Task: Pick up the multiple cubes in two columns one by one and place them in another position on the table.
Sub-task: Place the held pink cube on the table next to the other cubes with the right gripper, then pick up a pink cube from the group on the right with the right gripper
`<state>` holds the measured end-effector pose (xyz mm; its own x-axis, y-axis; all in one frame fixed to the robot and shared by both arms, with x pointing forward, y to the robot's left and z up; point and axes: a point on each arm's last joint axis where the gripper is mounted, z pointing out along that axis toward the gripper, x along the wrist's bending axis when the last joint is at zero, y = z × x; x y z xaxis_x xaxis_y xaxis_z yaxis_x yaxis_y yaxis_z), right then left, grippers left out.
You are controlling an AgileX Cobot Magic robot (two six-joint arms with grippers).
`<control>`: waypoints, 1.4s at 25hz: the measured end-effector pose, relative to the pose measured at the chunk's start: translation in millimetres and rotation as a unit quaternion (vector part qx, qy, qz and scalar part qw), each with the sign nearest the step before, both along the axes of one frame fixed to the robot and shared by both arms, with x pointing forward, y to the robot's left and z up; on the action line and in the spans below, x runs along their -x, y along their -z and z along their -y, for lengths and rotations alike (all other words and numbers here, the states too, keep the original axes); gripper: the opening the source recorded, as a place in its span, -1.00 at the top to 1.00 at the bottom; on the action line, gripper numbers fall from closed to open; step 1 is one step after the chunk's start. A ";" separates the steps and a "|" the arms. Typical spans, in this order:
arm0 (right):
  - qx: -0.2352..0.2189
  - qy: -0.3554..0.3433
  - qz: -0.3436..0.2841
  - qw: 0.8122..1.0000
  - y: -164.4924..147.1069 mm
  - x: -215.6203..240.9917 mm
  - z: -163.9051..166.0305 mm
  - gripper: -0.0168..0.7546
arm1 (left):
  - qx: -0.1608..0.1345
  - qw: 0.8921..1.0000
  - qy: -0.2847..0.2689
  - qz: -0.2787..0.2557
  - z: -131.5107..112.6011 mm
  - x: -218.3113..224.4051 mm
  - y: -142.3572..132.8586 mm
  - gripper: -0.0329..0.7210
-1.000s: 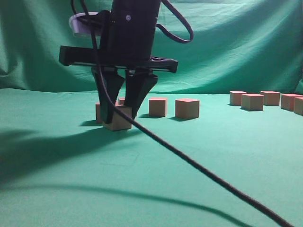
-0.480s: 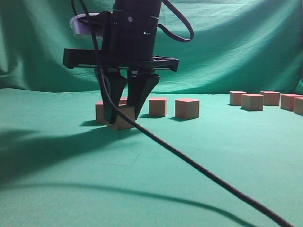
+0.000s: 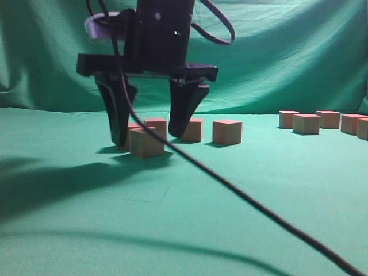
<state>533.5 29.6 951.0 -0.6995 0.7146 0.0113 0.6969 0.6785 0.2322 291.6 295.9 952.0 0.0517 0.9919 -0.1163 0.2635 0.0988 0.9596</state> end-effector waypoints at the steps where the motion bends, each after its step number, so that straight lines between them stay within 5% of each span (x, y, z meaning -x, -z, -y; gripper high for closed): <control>1: 0.004 0.000 -0.004 1.000 -4.7 -0.4 -0.5 -0.48 | 0.000 1.000 0.000 0.000 0.0 0.0 0.0 0.91; 6: 0.024 -0.004 -0.002 1.000 -48.1 -6.8 -3.8 -0.46 | 0.000 1.000 0.000 0.000 0.0 0.0 0.0 0.91; 12: 0.052 0.014 0.122 0.991 -108.2 -23.4 11.2 -0.46 | 0.000 1.000 0.000 0.000 0.0 0.0 0.0 0.91; 16: 0.028 0.073 0.171 0.982 -159.5 -34.5 55.1 -0.46 | 0.000 1.000 0.000 0.000 0.0 0.0 0.0 0.91; 21: 0.007 0.195 0.176 0.965 -196.4 -51.4 151.5 -0.46 | 0.000 1.000 0.000 0.000 0.0 0.0 0.0 0.91; 27: 0.044 0.338 0.065 0.938 -146.4 -60.4 262.6 -0.46 | 0.000 1.000 0.000 0.000 0.0 0.0 0.0 0.91; 31: 0.009 0.366 0.000 0.931 -90.9 -55.8 295.4 -0.46 | 0.000 1.000 0.000 0.000 0.0 0.0 0.0 0.91; 35: -0.022 0.368 0.022 0.929 -54.4 -54.0 306.8 -0.46 | 0.000 1.000 0.000 0.000 0.0 0.0 0.0 0.91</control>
<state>587.5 -277.2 1005.3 -0.0218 0.9991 0.0350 0.9577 0.0108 0.2874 291.6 295.9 952.0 0.0517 0.9919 -0.1163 0.2635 0.0988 0.9596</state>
